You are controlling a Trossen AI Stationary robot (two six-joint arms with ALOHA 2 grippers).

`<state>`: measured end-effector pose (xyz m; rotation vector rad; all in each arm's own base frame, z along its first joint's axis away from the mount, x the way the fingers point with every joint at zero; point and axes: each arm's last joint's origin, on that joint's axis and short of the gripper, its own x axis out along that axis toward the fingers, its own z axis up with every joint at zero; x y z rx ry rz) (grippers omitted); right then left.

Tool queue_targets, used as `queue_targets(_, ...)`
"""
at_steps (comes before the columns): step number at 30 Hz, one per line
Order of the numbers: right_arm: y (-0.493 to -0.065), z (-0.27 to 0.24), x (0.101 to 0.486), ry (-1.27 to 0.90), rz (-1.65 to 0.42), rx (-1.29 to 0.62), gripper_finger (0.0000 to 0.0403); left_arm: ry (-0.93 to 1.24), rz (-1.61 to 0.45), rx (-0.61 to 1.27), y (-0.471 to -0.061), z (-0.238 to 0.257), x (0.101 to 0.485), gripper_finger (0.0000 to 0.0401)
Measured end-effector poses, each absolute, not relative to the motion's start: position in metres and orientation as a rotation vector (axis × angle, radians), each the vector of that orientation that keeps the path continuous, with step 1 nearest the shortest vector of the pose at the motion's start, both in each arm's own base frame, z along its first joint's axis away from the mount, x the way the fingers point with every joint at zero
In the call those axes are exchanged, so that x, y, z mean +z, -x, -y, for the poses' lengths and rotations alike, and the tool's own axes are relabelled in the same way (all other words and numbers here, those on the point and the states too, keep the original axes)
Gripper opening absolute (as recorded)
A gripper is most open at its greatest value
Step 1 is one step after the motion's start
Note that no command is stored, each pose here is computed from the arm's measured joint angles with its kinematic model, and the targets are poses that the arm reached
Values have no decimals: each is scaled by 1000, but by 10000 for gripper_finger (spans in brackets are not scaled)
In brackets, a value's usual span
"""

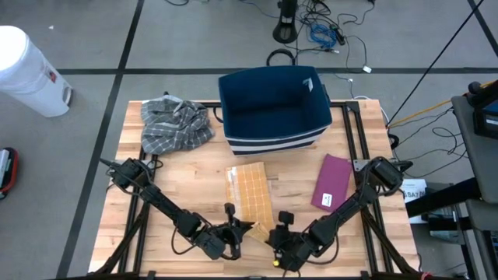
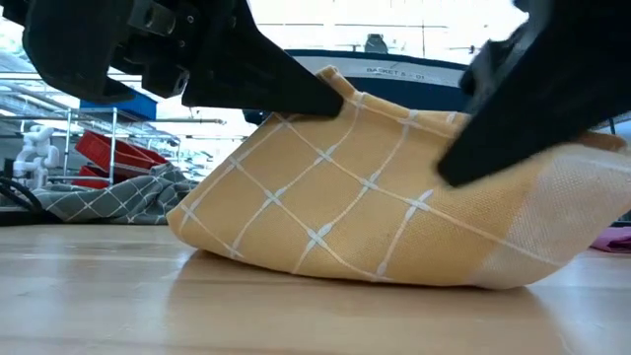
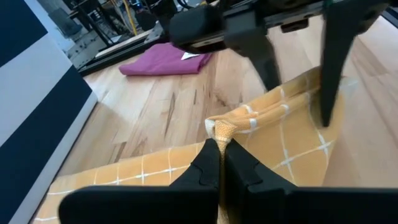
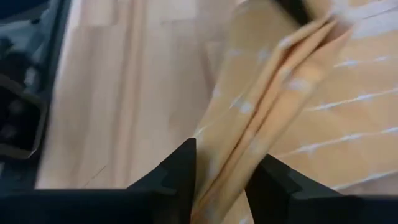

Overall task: Fold towel
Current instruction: Fold the yellow towel

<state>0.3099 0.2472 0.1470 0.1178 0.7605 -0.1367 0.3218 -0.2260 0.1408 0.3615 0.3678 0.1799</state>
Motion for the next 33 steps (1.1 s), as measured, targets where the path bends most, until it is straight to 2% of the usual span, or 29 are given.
queue_targets(23,-297,-253,143,-70,-864,-81,88,-360,-363,164,-317,232,141,0)
queue_targets(26,-289,-256,152,-38,-869,-59,68,-370,-359,145,-314,237,141,0)
queue_targets(30,-276,-261,178,25,-830,25,11,-380,-350,84,-306,249,142,0)
queue_targets(33,-268,-261,199,40,-785,76,7,-365,-324,42,-298,261,144,0)
